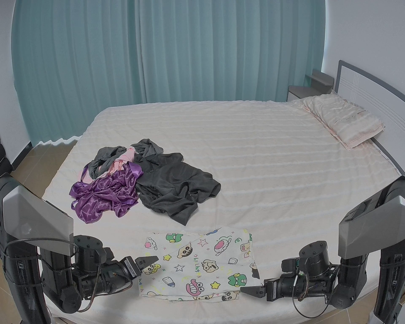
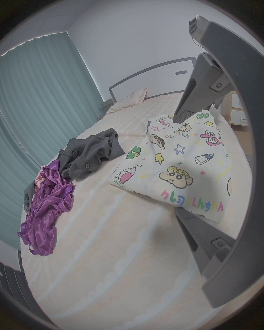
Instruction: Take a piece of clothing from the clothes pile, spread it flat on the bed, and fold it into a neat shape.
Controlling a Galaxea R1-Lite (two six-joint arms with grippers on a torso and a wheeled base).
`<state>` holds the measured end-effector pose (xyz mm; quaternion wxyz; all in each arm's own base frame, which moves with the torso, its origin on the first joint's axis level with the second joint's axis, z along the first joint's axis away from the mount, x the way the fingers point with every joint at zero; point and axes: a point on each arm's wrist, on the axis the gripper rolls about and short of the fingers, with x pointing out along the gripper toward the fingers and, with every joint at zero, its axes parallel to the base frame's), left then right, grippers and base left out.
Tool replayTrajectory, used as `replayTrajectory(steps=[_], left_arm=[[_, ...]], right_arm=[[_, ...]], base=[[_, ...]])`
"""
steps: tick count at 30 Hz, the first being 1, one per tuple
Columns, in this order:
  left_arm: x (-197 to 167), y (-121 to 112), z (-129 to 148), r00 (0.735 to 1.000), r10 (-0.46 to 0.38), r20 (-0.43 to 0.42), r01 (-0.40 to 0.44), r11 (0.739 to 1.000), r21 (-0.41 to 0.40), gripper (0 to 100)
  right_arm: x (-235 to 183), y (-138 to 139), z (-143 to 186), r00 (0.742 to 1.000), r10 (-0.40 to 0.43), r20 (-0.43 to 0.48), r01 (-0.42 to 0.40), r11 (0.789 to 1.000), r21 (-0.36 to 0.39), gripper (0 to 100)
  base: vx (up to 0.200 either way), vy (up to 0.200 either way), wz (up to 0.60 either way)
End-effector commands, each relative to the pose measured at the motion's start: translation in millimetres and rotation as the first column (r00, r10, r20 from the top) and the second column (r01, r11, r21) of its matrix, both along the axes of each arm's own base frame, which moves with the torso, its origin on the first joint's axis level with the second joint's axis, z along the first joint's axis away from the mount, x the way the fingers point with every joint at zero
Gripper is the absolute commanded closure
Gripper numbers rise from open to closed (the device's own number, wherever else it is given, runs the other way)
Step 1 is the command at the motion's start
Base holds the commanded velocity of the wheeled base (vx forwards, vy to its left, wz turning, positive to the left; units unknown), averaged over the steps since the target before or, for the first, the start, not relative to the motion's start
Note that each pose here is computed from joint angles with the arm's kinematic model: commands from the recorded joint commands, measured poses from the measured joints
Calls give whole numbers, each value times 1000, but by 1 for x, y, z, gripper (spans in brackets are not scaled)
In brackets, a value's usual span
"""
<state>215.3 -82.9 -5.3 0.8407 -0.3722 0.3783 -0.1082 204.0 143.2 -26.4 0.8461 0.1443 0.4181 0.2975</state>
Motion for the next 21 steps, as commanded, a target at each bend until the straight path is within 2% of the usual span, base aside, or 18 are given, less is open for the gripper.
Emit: replayTrajectory(steps=[1, 7, 8, 14, 21], left_arm=[[3, 0, 2, 1000, 4, 23, -4, 1000, -9, 0], [3, -1, 2, 1000, 4, 24, -4, 1000, -9, 0], [5, -1, 2, 1000, 4, 27, -4, 1000, -10, 0], [7, -1, 0, 1000, 9, 28, -9, 1000, -9, 0], [8, 1, -1, 1000, 17, 25, -17, 1000, -8, 0]], right_arm=[[10, 6, -1, 999, -1, 32, 1, 1000, 14, 0], [20, 8, 1, 999, -14, 52, 13, 1000, 28, 0], [20, 8, 1, 999, -13, 51, 11, 1000, 28, 100], [12, 2, -3, 999, 15, 36, -15, 1000, -24, 100], [12, -4, -1, 999, 2, 35, -1, 1000, -31, 100]], base=[[0, 0, 0], [0, 0, 0], [0, 0, 0], [0, 0, 0], [0, 0, 0]])
